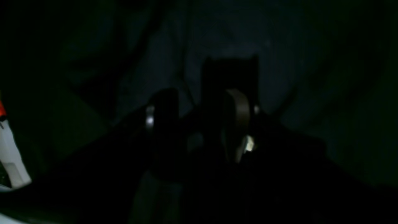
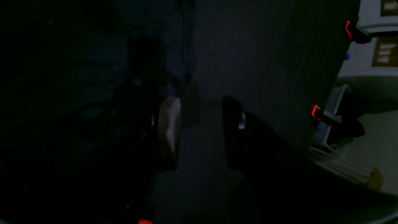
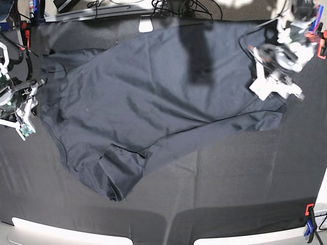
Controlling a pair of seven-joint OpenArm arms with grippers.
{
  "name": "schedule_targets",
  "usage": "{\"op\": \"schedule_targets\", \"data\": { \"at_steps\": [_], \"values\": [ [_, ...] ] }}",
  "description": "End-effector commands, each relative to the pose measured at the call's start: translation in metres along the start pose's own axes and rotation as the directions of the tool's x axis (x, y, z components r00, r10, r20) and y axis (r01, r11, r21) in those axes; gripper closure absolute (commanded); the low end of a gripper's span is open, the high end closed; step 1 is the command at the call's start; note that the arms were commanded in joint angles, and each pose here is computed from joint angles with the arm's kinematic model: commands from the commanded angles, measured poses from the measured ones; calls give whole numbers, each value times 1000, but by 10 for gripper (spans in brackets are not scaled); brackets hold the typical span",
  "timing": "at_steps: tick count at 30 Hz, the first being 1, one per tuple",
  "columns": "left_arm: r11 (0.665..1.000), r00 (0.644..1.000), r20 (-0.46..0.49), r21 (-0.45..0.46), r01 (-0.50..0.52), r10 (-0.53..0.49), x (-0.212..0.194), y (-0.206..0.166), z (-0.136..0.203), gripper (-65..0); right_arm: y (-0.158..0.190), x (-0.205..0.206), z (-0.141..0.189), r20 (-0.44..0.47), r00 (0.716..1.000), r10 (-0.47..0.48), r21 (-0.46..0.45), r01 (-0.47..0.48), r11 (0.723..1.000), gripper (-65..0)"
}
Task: Layout the t-shirt on the table in an organized manner, then fold the t-shirt properly
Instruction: 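Grasp the shirt edges again with both grippers, then drag the shirt hem with the right gripper to spread it flat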
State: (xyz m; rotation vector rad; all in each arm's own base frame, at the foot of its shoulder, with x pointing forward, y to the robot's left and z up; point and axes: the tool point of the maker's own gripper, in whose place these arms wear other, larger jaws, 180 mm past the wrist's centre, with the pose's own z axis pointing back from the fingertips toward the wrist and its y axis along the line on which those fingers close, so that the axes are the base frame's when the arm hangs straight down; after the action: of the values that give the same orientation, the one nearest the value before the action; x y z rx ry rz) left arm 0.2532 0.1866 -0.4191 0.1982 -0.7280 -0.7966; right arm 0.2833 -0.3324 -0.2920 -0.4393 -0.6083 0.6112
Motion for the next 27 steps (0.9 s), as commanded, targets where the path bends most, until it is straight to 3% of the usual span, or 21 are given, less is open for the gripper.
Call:
{"op": "schedule_targets", "data": {
  "at_steps": [1, 5, 10, 13, 17, 22, 24, 27],
  "values": [
    [999, 1000, -9, 40, 3, -3, 0, 15, -2, -249, -17, 9, 5, 25, 1000, 17, -48, -16, 999, -223],
    [993, 999, -36, 112, 22, -18, -3, 34, -6, -233, -17, 9, 5, 25, 1000, 17, -48, -16, 999, -223],
    [992, 1000, -6, 127, 25, -24, 7, 42, -7, 0, -17, 13, 5, 45, 999, 18, -48, -16, 999, -223],
    [990, 1000, -8, 138, 21, -20, 7, 44, -7, 0, -17, 18, 6, 72, 997, 19, -47, -16, 999, -223],
    [964, 999, 13, 261, -42, 40, 11, 69, -3, 0, -14, 36, 8, 173, 985, 30, -39, -23, 999, -224],
    [957, 998, 48, 284, -59, 47, 18, 74, -2, 0, -3, 83, 11, 375, 927, -1, 12, -3, 1000, -352],
    [957, 997, 54, 282, -64, 51, 18, 74, -2, 0, -2, 101, 9, 426, 904, -35, 28, 26, 999, -356],
    [957, 997, 53, 281, -64, 51, 18, 74, -2, 0, 6, 121, -3, 450, 891, -50, 64, 23, 998, -356]
  ]
}}
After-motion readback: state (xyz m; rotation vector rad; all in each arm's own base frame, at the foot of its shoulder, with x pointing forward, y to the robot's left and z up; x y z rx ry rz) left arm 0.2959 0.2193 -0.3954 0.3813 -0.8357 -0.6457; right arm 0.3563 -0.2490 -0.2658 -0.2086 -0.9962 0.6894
